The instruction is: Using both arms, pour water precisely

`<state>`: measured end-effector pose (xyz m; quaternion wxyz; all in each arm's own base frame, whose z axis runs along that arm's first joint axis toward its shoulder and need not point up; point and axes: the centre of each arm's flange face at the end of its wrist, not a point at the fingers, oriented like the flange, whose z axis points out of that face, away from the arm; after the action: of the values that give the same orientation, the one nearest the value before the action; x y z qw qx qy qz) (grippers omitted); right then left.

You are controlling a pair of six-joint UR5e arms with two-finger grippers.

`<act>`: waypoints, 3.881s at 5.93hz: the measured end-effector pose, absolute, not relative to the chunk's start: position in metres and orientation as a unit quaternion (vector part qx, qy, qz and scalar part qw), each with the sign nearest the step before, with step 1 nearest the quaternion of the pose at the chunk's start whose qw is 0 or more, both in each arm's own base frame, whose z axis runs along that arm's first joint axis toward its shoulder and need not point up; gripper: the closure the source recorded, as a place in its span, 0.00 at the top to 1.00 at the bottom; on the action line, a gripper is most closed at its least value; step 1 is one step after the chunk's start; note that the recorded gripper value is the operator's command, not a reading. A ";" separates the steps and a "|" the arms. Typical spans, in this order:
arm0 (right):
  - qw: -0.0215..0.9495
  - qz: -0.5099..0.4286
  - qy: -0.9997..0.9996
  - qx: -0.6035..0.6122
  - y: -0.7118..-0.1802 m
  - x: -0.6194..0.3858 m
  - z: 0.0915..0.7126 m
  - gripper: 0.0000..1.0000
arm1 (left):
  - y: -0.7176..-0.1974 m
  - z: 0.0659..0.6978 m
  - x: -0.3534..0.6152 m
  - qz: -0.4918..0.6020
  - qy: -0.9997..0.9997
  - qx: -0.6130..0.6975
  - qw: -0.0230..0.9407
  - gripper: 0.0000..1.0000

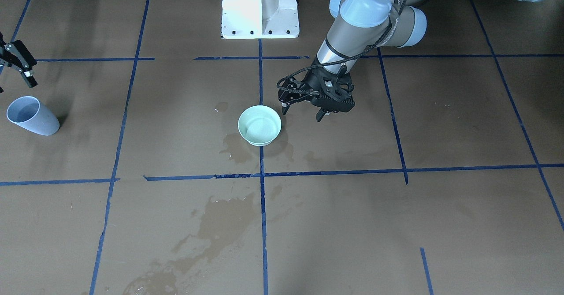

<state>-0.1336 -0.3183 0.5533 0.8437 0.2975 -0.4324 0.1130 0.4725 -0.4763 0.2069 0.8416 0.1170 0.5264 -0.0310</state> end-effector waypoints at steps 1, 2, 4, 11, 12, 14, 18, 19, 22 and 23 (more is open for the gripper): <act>0.845 0.114 -0.412 0.322 -0.312 -0.141 0.558 0.98 | -0.477 0.206 0.472 -0.035 0.525 0.123 0.842 1.00; 0.847 0.111 -0.388 0.347 -0.304 -0.155 0.563 0.98 | -0.477 0.205 0.471 -0.037 0.525 0.126 0.841 1.00; 0.844 0.113 -0.349 0.391 -0.289 -0.169 0.577 1.00 | -0.477 0.206 0.470 -0.038 0.524 0.128 0.841 1.00; 0.775 0.180 -0.291 0.532 -0.248 -0.236 0.645 0.99 | -0.476 0.208 0.465 -0.038 0.524 0.130 0.841 1.00; 0.764 0.187 -0.298 0.540 -0.246 -0.236 0.656 0.99 | -0.476 0.208 0.463 -0.039 0.524 0.131 0.841 1.00; 0.754 0.197 -0.307 0.546 -0.247 -0.252 0.666 0.99 | -0.476 0.208 0.460 -0.040 0.524 0.132 0.840 1.00; 0.754 0.187 -0.312 0.547 -0.249 -0.260 0.673 0.99 | -0.471 0.208 0.453 -0.038 0.527 0.136 0.838 1.00; 0.754 0.186 -0.312 0.547 -0.252 -0.258 0.673 0.99 | -0.471 0.208 0.453 -0.038 0.527 0.136 0.838 1.00; 0.761 0.185 -0.302 0.543 -0.269 -0.261 0.677 0.99 | -0.470 0.208 0.453 -0.037 0.527 0.136 0.838 1.00; 0.763 0.184 -0.300 0.542 -0.273 -0.261 0.677 0.99 | -0.470 0.208 0.453 -0.037 0.527 0.136 0.838 1.00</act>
<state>-0.2609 -0.2730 0.6774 0.7631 0.5420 -0.3000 0.1840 0.4528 -0.4702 0.2081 0.8381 0.1359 0.5269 -0.0373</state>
